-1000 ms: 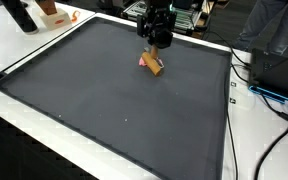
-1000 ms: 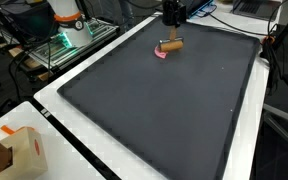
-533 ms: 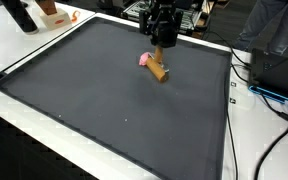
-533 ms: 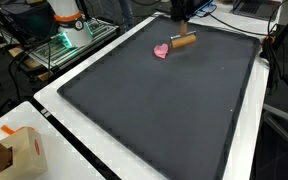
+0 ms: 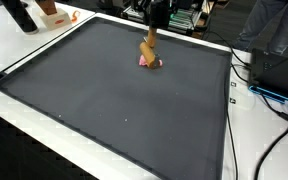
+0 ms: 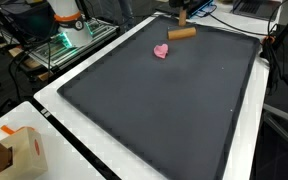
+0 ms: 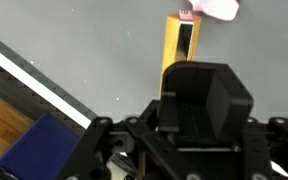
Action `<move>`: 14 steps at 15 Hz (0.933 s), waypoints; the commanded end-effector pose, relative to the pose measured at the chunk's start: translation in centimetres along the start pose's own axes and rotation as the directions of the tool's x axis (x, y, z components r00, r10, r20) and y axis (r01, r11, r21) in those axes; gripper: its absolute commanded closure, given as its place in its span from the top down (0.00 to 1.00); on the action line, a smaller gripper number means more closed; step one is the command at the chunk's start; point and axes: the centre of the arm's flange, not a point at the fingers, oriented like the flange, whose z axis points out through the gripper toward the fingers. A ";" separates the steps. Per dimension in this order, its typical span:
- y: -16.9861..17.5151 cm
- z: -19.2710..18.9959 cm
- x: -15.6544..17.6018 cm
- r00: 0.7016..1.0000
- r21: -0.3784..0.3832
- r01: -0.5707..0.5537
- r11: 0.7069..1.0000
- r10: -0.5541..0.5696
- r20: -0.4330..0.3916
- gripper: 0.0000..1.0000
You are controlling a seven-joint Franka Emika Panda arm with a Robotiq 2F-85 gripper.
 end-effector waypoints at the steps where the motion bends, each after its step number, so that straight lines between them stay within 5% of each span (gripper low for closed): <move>1: 0.1 -4.5 0.0 0.993 0.005 -0.057 0.998 0.057 0.102 0.24; 5: 0.1 -7.8 -0.1 0.981 0.013 -0.081 0.997 0.078 0.179 0.24; 6: 0.4 -5.7 -0.2 0.986 0.019 -0.066 0.998 0.062 0.158 0.49; 12: 0.3 -6.9 -0.1 0.984 0.017 -0.069 0.997 0.065 0.168 0.49; 13: 0.3 -6.9 -0.1 0.984 0.017 -0.069 0.997 0.065 0.168 0.24; 14: 1.8 -6.3 0.0 0.978 0.028 -0.114 0.993 0.107 0.176 0.24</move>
